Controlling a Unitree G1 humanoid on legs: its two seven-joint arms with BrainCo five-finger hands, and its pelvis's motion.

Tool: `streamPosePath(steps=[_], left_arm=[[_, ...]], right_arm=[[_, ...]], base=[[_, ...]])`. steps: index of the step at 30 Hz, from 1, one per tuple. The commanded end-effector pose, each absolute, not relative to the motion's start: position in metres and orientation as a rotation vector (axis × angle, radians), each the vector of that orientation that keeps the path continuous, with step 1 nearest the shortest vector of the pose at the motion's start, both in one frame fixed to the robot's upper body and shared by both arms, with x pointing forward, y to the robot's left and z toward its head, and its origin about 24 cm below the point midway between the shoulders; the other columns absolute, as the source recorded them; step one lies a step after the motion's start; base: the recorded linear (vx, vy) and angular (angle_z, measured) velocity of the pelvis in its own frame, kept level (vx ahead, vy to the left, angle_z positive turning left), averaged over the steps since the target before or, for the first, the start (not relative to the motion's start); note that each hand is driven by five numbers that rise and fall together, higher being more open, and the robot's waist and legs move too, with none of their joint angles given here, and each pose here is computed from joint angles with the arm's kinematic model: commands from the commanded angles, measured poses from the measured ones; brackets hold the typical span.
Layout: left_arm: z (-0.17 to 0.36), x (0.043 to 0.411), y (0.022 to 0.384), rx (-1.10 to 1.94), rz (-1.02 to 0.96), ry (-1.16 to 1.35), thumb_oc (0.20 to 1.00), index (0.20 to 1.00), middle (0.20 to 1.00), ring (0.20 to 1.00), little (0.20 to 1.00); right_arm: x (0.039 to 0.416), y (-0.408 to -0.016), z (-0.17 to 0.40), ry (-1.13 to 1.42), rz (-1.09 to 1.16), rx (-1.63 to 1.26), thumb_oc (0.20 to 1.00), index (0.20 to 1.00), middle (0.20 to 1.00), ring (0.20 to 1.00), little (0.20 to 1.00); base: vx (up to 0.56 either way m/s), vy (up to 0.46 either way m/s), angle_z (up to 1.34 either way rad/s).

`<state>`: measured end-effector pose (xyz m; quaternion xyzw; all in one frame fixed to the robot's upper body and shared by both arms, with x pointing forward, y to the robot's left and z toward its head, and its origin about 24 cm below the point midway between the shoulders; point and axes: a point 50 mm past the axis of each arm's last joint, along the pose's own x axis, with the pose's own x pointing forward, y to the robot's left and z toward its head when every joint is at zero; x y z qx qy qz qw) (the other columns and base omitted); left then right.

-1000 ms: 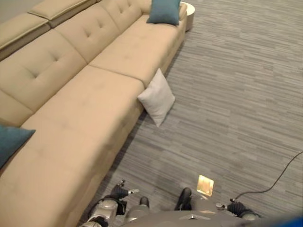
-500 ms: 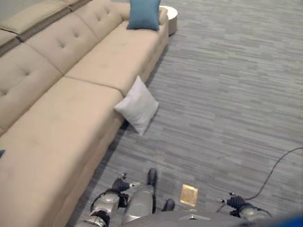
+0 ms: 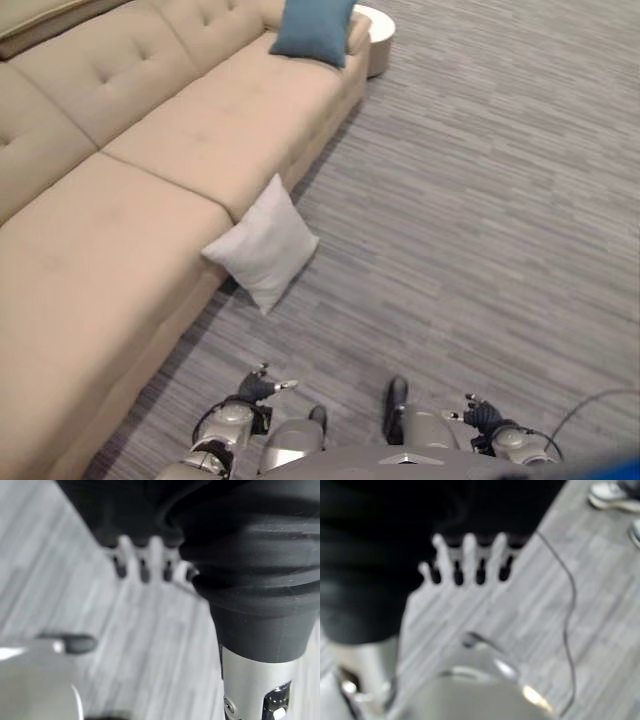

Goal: Pick up all the scattered cushions and arrange them neatly on the sofa.

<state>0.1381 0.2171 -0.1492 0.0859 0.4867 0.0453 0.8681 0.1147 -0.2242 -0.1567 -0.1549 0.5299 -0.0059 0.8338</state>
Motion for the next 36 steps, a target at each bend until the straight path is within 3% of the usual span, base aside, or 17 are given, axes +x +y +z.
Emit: streamPosePath(steps=[1, 15, 24, 36], left_arm=[[-0.148, 0.137, 0.220, 0.192, 0.100, 0.997, 1.000, 1.000, 1.000, 1.000, 1.000], [-0.149, 0.135, 0.225, 0.216, 0.092, 1.026, 1.000, 1.000, 1.000, 1.000, 1.000], [-0.154, 0.110, 0.240, 0.188, 0.157, 1.098, 1.000, 1.000, 1.000, 1.000, 1.000], [-0.150, 0.122, 0.238, 0.202, 0.145, 1.052, 1.000, 1.000, 1.000, 1.000, 1.000]], right_arm=[[0.125, -0.239, -0.150, 1.080, -0.062, -0.334, 1.000, 1.000, 1.000, 1.000, 1.000], [0.116, -0.242, -0.151, 1.088, -0.137, -0.276, 1.000, 1.000, 1.000, 1.000, 1.000], [0.133, -0.228, -0.149, 1.037, -0.084, -0.268, 1.000, 1.000, 1.000, 1.000, 1.000], [0.140, -0.226, -0.146, 1.008, -0.061, -0.268, 1.000, 1.000, 1.000, 1.000, 1.000]], base=[[0.25, -0.092, 1.82], [0.16, -0.039, 1.23], [0.21, 0.131, 0.14], [0.31, -0.055, 0.33]])
